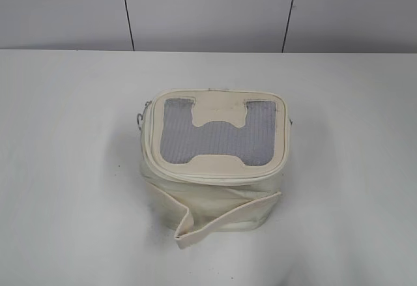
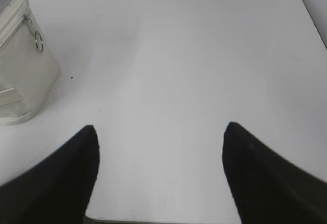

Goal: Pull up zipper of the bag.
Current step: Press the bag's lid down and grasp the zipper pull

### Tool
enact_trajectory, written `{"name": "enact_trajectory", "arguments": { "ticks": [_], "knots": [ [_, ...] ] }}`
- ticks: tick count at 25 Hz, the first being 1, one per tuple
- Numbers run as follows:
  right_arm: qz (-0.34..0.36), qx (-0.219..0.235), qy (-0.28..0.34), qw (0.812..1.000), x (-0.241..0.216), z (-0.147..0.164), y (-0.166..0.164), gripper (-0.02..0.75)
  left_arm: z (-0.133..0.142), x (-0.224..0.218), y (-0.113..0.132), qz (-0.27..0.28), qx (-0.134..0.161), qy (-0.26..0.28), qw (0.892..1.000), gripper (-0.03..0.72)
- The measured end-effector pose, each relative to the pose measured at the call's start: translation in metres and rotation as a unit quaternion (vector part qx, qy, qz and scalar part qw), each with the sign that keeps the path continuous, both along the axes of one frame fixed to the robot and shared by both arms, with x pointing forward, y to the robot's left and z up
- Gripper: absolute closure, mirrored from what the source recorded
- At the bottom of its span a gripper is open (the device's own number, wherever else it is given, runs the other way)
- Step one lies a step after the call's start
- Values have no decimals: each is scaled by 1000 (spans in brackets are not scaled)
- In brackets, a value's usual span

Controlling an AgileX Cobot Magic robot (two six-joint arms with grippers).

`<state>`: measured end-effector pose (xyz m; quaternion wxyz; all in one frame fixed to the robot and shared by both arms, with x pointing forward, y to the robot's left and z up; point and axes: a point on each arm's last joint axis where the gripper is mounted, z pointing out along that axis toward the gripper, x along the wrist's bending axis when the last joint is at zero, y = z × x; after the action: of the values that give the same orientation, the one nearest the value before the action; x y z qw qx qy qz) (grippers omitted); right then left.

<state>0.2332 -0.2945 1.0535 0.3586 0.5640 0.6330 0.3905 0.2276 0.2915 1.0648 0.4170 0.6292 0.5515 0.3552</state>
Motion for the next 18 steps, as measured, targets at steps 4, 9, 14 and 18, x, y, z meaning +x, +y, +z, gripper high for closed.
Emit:
{"name": "enact_trajectory", "arguments": {
  "ticks": [4, 9, 14, 18],
  "knots": [
    [0, 0, 0, 1000, 0, 0, 0, 153, 0, 0, 0, 0, 0, 0, 1000, 381],
    [0, 0, 0, 1000, 0, 0, 0, 153, 0, 0, 0, 0, 0, 0, 1000, 381],
    [0, 0, 0, 1000, 0, 0, 0, 153, 0, 0, 0, 0, 0, 0, 1000, 381],
    [0, 0, 0, 1000, 0, 0, 0, 153, 0, 0, 0, 0, 0, 0, 1000, 381]
  ]
}}
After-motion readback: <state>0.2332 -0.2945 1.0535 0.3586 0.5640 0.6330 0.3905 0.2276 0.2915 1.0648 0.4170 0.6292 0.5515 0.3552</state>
